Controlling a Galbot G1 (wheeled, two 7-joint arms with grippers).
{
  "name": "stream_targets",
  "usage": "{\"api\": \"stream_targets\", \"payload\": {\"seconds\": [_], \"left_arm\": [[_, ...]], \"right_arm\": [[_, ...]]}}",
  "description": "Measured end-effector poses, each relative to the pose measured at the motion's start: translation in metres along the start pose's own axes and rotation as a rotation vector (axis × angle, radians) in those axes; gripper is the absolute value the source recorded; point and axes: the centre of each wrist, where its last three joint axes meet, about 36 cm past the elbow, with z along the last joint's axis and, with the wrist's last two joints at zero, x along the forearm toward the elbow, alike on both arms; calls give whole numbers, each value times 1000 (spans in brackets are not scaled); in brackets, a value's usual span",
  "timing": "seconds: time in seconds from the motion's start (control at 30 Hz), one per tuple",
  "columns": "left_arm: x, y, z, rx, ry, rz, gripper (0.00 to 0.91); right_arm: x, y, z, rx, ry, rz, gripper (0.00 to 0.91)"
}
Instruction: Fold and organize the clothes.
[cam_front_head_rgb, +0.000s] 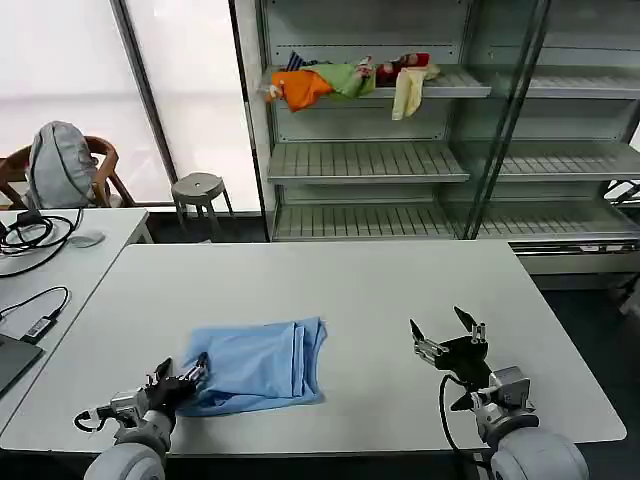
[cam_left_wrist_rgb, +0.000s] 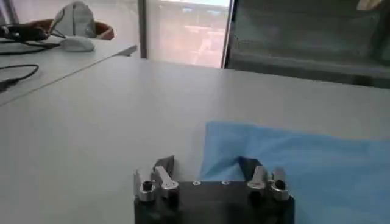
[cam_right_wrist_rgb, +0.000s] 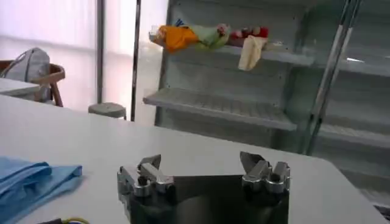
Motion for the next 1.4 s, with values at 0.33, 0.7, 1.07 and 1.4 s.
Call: {"api": "stream_targets", "payload": {"seconds": [0.33,0.7,1.07,1.4], "left_arm": [[0,2,11,97,1,70,20],[-1,7,18,130,-15,116,20],[21,54,-37,34,-105,59,20],[61,132,-110,-142,-232,-133,20]], "right_arm": [[1,-1,1,2,6,3,907],[1,2,2,2,6,-3,907],[-1,3,-3,6,-11,-14,907],[-3,2,-4,8,-22,-22,907]]}}
